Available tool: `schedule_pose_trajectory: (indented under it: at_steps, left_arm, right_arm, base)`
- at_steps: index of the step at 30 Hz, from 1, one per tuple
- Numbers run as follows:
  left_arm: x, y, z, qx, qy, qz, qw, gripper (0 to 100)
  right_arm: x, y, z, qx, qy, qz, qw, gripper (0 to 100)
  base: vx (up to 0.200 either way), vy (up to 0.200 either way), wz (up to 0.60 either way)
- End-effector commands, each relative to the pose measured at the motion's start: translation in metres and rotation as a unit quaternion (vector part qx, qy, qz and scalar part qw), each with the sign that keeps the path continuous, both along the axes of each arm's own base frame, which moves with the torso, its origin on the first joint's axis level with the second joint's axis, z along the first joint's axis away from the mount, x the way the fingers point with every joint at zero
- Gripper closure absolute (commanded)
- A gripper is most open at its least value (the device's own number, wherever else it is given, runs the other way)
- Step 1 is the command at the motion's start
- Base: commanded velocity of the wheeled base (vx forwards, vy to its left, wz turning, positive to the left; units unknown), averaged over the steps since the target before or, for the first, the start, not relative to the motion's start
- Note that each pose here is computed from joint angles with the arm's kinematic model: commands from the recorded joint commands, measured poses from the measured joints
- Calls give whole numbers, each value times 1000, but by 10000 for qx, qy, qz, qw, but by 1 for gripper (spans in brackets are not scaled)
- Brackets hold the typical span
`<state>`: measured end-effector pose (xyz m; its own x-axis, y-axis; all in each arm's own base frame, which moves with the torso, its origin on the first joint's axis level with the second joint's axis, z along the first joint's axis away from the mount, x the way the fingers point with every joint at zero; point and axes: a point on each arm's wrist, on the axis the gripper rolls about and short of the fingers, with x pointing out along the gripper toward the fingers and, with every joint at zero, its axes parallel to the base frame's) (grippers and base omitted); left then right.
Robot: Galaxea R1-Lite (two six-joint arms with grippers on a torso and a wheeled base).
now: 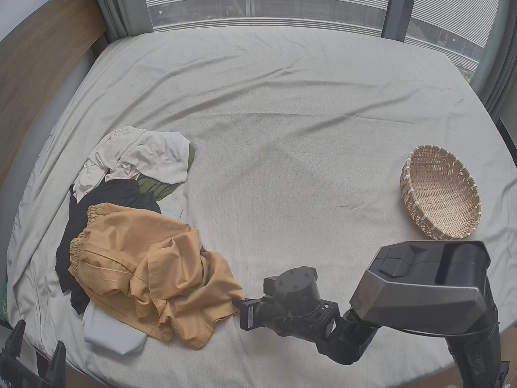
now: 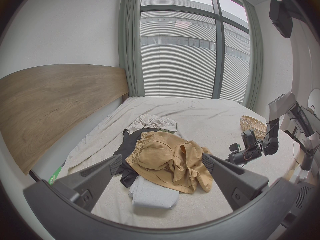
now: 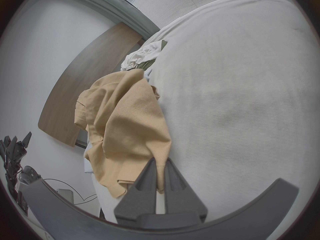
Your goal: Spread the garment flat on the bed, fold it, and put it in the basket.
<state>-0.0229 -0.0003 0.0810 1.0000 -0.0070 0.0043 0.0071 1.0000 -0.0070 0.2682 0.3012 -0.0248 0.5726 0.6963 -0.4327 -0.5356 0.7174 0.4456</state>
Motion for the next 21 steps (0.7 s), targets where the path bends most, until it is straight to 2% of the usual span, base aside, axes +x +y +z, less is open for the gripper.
schedule_pose_trajectory:
  at_steps: [1, 10, 21]
  left_arm:
    - [0, 0, -5, 4, 6, 4, 10000, 0]
    - [0, 0, -5, 4, 6, 4, 10000, 0]
    - [0, 0, -5, 12, -2, -3, 10000, 0]
  right_arm:
    - [-2, -14, 14, -51, 0, -131, 9999, 100]
    - [3, -35, 18, -237, 73, -452, 9987, 100]
    - [7, -45, 20, -303, 50, -557, 9980, 100]
  base:
    - [0, 0, 0]
    - [0, 0, 0]
    - [0, 0, 0]
